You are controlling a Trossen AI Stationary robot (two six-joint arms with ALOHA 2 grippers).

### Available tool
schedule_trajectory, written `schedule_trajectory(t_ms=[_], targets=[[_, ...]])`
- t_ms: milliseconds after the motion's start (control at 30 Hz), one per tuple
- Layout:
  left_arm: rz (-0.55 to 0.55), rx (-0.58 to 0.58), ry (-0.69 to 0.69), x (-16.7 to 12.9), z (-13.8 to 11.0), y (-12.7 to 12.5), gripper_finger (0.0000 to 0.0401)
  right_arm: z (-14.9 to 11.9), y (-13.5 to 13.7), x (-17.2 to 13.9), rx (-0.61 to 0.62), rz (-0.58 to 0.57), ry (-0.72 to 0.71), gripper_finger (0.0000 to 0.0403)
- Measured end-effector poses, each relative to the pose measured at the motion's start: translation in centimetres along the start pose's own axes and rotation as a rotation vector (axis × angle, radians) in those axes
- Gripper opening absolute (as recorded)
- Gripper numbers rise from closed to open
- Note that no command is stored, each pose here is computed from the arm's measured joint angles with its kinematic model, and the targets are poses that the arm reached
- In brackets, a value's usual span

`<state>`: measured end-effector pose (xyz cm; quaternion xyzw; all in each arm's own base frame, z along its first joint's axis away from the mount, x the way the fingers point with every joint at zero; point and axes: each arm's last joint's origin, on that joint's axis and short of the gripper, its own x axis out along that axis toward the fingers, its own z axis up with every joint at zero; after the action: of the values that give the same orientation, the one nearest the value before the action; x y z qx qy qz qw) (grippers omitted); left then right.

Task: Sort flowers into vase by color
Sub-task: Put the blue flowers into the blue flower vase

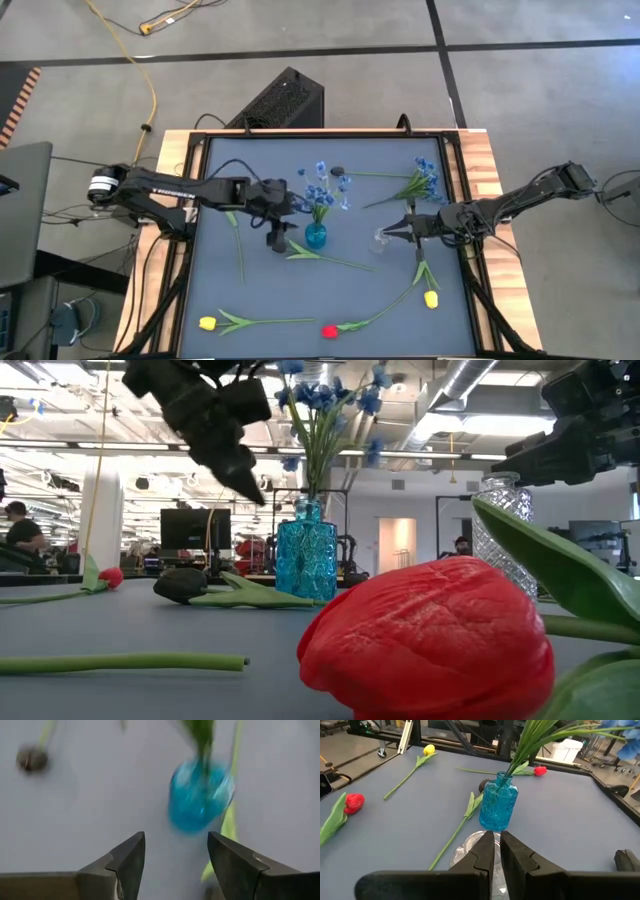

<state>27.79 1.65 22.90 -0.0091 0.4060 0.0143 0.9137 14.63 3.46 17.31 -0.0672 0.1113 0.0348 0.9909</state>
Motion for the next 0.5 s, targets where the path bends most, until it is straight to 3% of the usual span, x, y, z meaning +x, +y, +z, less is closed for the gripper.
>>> schedule_trajectory(t_ms=[267, 500], targets=[[0.178, 0.044, 0.274, -1.7, -0.4, 2.0, 0.0204, 0.0, 0.0, 0.0, 0.001, 0.0, 0.0, 0.0059], [0.315, -0.001, 0.382, -2.9, -1.4, 6.8, 0.0204, 0.0, 0.0, 0.0, 0.001, 0.0, -0.001, 0.0059]])
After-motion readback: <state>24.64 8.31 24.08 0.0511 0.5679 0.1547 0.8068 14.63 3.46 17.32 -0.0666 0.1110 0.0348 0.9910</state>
